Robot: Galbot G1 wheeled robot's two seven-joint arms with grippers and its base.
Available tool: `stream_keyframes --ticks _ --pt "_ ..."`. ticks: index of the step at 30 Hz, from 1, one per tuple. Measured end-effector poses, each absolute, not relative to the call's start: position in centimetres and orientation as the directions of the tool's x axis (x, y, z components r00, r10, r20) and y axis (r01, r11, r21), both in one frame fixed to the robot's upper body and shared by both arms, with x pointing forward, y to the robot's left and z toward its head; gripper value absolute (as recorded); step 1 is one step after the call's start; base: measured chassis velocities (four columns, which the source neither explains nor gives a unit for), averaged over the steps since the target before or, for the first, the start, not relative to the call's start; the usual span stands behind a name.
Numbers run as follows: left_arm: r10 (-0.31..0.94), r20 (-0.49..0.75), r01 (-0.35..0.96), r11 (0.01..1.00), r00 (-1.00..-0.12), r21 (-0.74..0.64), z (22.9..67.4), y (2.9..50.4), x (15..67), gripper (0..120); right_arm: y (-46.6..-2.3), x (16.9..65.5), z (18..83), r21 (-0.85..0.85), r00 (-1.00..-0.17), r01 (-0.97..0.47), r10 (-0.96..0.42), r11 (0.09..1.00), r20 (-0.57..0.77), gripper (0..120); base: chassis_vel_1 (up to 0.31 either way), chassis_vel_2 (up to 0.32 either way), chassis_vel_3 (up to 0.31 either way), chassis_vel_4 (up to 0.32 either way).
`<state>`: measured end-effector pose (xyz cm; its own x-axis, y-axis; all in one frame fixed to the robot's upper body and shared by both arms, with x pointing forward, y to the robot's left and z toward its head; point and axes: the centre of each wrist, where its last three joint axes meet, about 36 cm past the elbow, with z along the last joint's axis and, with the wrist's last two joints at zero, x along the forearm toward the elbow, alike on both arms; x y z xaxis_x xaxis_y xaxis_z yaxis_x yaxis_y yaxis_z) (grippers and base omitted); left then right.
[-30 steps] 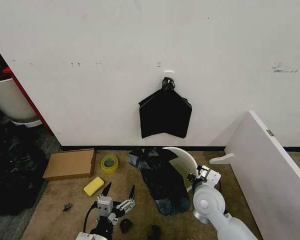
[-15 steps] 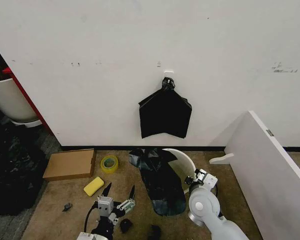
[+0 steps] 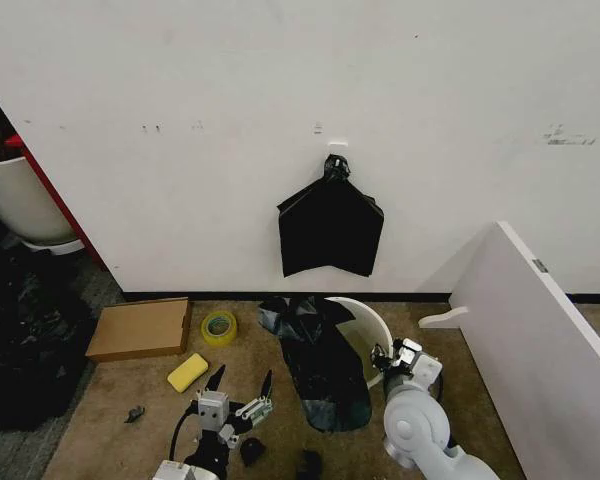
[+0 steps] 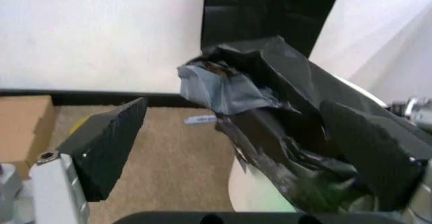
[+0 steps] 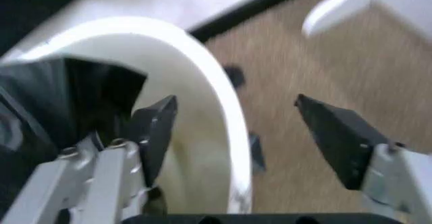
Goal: Place the garbage bag over the trash bin.
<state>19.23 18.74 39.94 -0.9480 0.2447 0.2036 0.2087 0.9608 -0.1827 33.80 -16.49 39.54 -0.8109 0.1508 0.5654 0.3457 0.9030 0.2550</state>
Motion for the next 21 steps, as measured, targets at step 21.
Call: stream_keyframes --ticks 21 --pt "0.308 0.397 0.221 0.943 -0.865 -0.251 39.1 15.5 27.5 97 -19.0 29.1 41.4 0.176 -0.944 0.189 0.130 0.966 0.303 100 0.000 0.000 0.000 0.000"
